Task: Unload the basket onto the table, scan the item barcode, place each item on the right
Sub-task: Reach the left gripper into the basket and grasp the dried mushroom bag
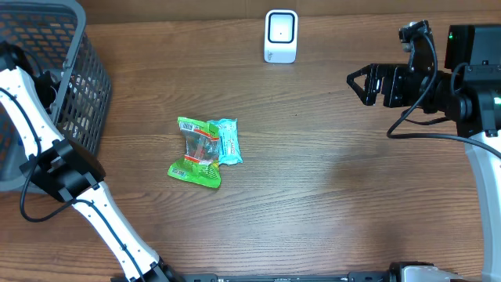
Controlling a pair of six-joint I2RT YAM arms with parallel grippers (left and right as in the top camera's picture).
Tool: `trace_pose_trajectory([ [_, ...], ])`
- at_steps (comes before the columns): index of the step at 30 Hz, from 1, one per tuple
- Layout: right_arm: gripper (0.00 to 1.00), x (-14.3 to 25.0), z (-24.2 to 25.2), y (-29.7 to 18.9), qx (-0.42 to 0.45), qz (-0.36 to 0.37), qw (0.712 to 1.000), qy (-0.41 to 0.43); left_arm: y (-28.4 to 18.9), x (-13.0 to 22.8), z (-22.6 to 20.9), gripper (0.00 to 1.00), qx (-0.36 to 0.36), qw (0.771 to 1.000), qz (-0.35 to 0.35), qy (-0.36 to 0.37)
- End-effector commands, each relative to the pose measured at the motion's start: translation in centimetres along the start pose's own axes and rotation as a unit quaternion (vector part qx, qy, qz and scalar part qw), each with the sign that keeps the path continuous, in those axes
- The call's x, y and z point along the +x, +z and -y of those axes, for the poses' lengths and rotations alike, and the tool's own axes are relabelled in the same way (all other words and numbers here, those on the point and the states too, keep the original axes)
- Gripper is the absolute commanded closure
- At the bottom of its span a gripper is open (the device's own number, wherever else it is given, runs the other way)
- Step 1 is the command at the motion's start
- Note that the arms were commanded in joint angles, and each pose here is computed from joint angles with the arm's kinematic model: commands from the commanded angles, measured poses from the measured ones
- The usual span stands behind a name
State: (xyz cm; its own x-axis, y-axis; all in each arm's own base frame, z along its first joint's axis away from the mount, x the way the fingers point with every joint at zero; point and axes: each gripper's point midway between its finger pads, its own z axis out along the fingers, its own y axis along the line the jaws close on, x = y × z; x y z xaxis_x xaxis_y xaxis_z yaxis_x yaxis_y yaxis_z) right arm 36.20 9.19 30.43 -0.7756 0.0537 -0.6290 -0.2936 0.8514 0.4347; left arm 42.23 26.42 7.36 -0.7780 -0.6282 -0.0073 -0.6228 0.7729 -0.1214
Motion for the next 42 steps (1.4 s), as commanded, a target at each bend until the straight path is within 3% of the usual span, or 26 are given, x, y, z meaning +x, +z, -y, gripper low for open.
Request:
trace_pose_trajectory([
  [1, 0.0, -0.8, -0.5, -0.4, -0.003, 0.01, 1.0, -0.008, -3.8, -0.4, 0.4, 0.96, 0.02, 0.998, 0.042, -0.037],
  [3, 0.0, -0.8, -0.5, -0.4, -0.003, 0.01, 1.0, -0.008, -5.6, -0.4, 0.6, 0.96, 0.021, 0.997, 0.06, -0.037],
  [5, 0.0, -0.8, -0.5, -0.4, -0.003, 0.011, 1.0, -0.009, -7.2, -0.5, 0.3, 0.83, 0.009, 0.996, 0.081, -0.035],
  [8, 0.0, -1.0, -0.5, -0.4, -0.003, 0.014, 1.0, -0.01, -7.9, -1.1, -0.3, 0.38, -0.017, 0.995, 0.1, -0.01],
  [9, 0.0, -1.0, -0.5, -0.4, -0.003, 0.015, 1.0, -0.011, -7.8, -1.4, -0.4, 0.32, -0.023, 0.994, 0.106, 0.01],
  [12, 0.0, -1.3, -0.6, -0.4, -0.006, 0.02, 1.0, -0.014, -7.3, -2.3, -0.6, 0.27, -0.031, 0.991, 0.115, 0.053],
  [17, 0.0, -1.5, -1.2, -0.4, -0.023, 0.024, 0.999, -0.017, -3.6, -3.6, -0.5, 0.17, -0.023, 0.993, 0.1, 0.061],
  [24, 0.0, -1.8, -1.2, -0.4, -0.023, 0.029, 0.999, -0.021, 4.6, -1.5, 0.9, 0.23, 0.043, 0.997, -0.001, 0.065],
  [27, 0.0, -1.9, -1.0, -0.2, -0.023, 0.029, 0.999, -0.021, 5.7, -0.8, 0.9, 0.32, 0.043, 0.997, -0.021, 0.063],
  [29, 0.0, -1.8, -0.8, 0.2, -0.023, 0.023, 0.999, -0.017, 5.7, -0.6, 1.0, 0.87, 0.04, 0.997, -0.026, 0.064],
  [30, 0.0, -1.7, -0.7, 0.4, -0.023, 0.02, 0.999, -0.015, 5.7, -0.4, 0.9, 0.96, 0.038, 0.997, -0.03, 0.063],
  [36, 0.0, -1.3, -0.5, 1.1, -0.029, 0.007, 1.0, -0.008, 3.6, 0.0, -0.2, 0.96, 0.033, 0.999, -0.03, 0.017],
  [42, 0.0, -1.2, -0.5, 1.1, -0.03, 0.006, 1.0, -0.007, -6.4, -0.8, -1.8, 0.96, 0.04, 0.996, 0.07, -0.044],
])
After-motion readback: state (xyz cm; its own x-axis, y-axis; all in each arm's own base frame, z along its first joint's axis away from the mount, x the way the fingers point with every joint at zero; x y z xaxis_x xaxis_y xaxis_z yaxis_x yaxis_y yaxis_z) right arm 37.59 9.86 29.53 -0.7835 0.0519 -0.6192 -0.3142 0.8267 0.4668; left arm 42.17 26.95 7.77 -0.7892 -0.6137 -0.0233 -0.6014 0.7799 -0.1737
